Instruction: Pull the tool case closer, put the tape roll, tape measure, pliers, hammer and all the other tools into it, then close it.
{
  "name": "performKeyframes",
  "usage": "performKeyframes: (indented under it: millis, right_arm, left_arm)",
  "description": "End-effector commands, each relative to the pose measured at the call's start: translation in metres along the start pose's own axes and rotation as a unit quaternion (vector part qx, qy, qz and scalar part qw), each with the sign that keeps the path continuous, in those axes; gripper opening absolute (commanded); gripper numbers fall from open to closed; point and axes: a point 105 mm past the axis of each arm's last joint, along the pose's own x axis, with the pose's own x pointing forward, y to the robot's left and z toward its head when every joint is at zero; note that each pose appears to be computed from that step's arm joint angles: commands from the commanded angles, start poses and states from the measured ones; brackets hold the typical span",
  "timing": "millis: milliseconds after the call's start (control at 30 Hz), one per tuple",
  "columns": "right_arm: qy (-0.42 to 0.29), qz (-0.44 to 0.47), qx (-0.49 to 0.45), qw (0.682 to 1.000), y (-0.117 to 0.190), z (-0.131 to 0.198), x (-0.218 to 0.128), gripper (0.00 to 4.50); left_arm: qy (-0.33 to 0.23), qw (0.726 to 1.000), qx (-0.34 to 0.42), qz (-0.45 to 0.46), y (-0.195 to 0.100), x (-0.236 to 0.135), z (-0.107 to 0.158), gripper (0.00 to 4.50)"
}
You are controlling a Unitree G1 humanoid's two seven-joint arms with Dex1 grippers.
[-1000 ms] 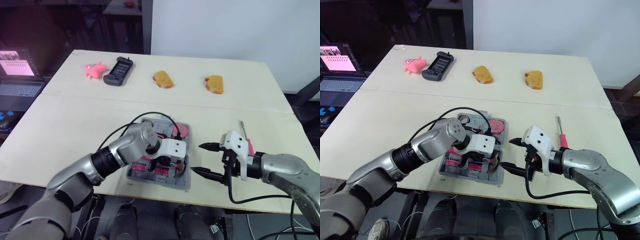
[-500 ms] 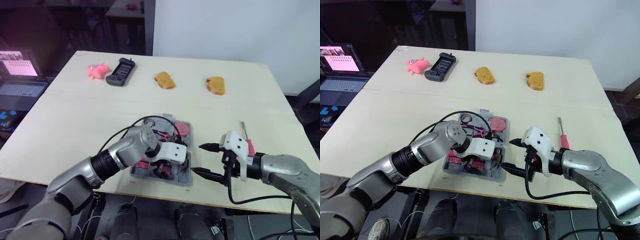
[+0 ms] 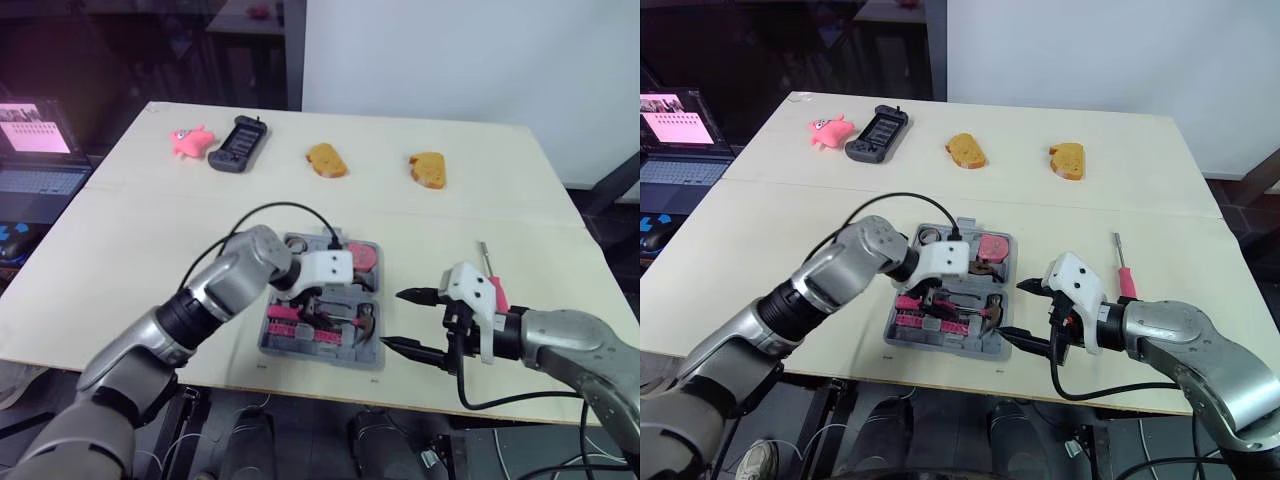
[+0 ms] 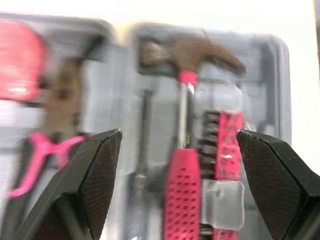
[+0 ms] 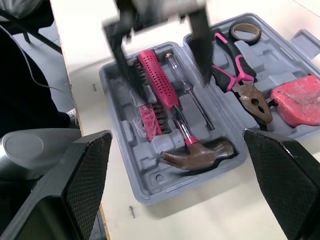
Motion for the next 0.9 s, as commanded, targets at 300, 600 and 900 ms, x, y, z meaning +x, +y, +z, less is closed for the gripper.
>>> performKeyframes:
  millis: [300, 600, 900]
  right_arm:
    - [-0.015, -0.010, -0.017, 1.000, 0.003, 0.009, -0.003, 4.50]
    - [-0.013, -0.011, -0.013, 1.000, 0.004, 0.009, -0.004, 4.50]
    - [-0.011, -0.014, -0.010, 1.000, 0.005, 0.008, -0.006, 4.50]
  left_arm:
    - [-0.230, 0.967, -0.068, 0.080, 0.014, -0.033, -0.006, 3.63]
    - [-0.216, 0.973, -0.072, 0.044, -0.010, -0.014, -0.027, 0.05]
    - [-0.181, 0.980, -0.063, 0.048, -0.013, 0.009, -0.044, 0.05]
